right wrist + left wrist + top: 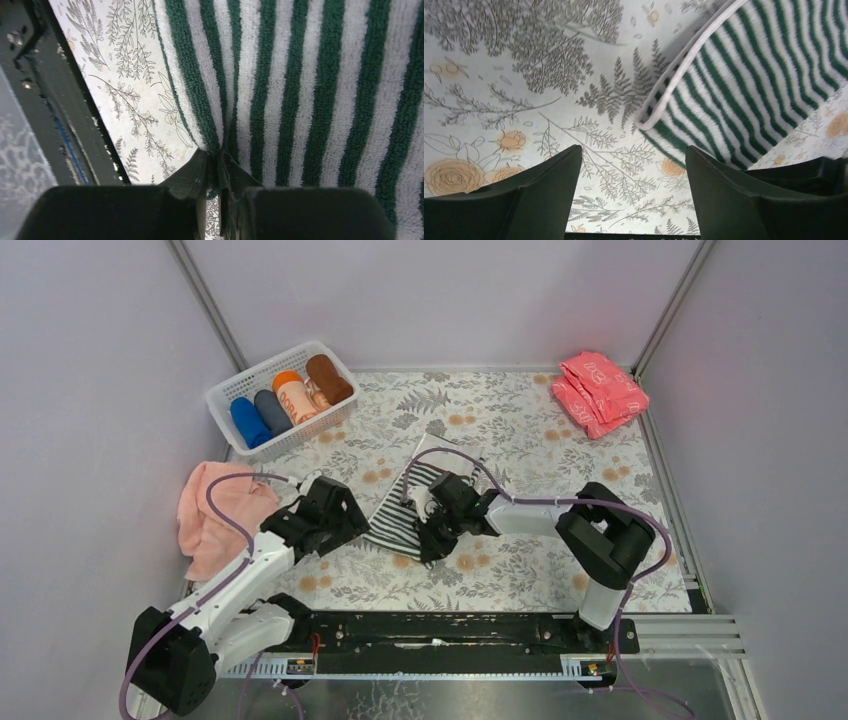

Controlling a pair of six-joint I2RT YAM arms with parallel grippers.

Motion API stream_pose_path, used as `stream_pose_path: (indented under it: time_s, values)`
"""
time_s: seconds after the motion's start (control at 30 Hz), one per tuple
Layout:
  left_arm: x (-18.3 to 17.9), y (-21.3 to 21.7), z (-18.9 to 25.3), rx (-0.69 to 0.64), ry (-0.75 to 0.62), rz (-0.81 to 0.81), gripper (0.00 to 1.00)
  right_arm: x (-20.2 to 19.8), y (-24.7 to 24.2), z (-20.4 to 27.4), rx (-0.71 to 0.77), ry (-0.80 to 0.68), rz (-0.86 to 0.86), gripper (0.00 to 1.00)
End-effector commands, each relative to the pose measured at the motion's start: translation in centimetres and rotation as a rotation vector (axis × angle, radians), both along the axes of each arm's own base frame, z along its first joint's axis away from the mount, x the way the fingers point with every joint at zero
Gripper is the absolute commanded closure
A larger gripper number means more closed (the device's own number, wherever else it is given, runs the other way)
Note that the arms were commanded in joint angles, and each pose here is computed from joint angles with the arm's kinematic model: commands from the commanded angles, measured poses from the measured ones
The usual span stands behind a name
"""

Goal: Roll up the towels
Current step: Roll the towel at the center of the board.

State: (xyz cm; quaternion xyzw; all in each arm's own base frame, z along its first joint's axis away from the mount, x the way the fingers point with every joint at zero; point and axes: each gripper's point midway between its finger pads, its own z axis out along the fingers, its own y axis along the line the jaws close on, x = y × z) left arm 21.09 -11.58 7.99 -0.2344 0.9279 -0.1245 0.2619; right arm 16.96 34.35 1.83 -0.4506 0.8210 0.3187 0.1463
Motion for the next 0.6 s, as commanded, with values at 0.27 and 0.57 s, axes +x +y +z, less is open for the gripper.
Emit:
stream_pose_path:
  time_s: [0.27, 0.57]
  values:
    - [-0.2, -3.3, -1.3, -0.173, 0.059, -0.011, 0.25, -1.1, 0.6, -1.0, 0.098, 0.289, -0.069, 0.99]
    - [1.3, -1.3, -3.9, -0.018, 0.092, 0.061, 0.34, -0.8, 0.7, -0.9, 0.099, 0.28, -0.076, 0.99]
